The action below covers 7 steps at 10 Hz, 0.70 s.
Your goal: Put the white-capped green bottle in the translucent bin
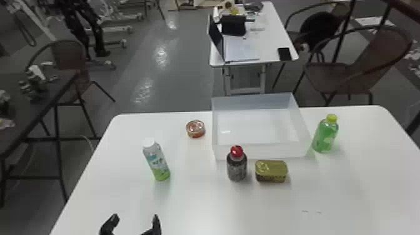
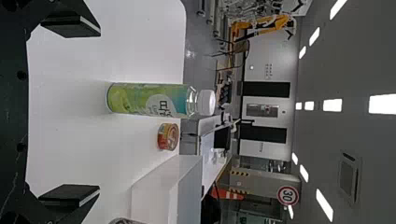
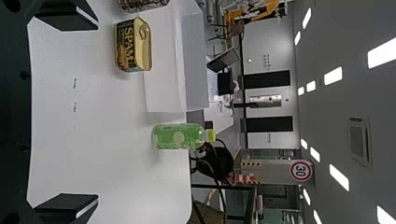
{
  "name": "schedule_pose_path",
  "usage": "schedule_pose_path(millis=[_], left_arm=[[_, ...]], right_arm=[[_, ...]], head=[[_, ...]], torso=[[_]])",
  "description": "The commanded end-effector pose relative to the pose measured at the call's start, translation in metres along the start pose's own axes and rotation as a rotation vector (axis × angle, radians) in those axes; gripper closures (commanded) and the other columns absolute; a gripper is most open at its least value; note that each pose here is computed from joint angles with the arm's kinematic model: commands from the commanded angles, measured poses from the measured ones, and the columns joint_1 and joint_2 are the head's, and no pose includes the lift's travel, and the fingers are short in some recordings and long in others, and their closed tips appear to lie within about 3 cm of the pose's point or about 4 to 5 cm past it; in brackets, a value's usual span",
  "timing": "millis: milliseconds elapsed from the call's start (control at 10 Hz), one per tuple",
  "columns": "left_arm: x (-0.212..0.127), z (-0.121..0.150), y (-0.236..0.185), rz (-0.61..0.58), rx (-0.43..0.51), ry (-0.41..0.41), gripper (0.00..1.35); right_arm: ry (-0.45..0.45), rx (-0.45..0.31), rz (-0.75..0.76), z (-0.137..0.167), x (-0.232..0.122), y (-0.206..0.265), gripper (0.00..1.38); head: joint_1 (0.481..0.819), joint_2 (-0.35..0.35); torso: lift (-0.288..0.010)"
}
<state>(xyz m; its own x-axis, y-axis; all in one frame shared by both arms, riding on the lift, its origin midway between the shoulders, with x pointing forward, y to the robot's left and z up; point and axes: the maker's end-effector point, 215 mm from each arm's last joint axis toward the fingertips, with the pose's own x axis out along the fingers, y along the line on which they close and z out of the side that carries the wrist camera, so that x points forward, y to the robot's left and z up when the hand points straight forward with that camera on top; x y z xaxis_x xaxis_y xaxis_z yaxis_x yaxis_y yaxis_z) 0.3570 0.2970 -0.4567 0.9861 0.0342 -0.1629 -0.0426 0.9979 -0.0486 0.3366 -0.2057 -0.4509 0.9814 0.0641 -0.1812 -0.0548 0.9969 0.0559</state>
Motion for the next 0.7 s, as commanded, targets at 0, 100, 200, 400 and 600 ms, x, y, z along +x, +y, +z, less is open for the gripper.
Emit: schedule_pose_path(millis=[0, 100, 200, 400, 600], left_arm=[[0.001, 0.0, -0.002, -0.002, -0.006, 0.001, 0.12], [0.001, -0.001, -0.002, -0.002, -0.009, 0.002, 0.12], [0.001, -0.001, -0.003, -0.003, -0.01, 0.004, 0.12], [0.003, -0.004, -0.006, -0.009, -0.021, 0.012, 0.12], [0.022, -0.012, -0.017, -0.073, -0.03, 0.047, 0.12]], right_arm=[[0.0, 0.0, 0.0, 0.0, 0.0, 0.0, 0.01], [0.0, -0.002, 0.0, 0.0, 0.0, 0.0, 0.01], [0.0, 0.0, 0.0, 0.0, 0.0, 0.0, 0.01], [0.001, 0.009, 0.0, -0.001, 0.001, 0.0, 0.01], [0.0, 0.023, 0.012, -0.001, 0.005, 0.002, 0.01]], head=[[0.695, 0.153], [0.695, 0.151], [0.695, 0.15], [0.695, 0.148], [0.695, 0.136]], torso=[[-0.028], [-0.028], [-0.028], [-0.028], [-0.028]])
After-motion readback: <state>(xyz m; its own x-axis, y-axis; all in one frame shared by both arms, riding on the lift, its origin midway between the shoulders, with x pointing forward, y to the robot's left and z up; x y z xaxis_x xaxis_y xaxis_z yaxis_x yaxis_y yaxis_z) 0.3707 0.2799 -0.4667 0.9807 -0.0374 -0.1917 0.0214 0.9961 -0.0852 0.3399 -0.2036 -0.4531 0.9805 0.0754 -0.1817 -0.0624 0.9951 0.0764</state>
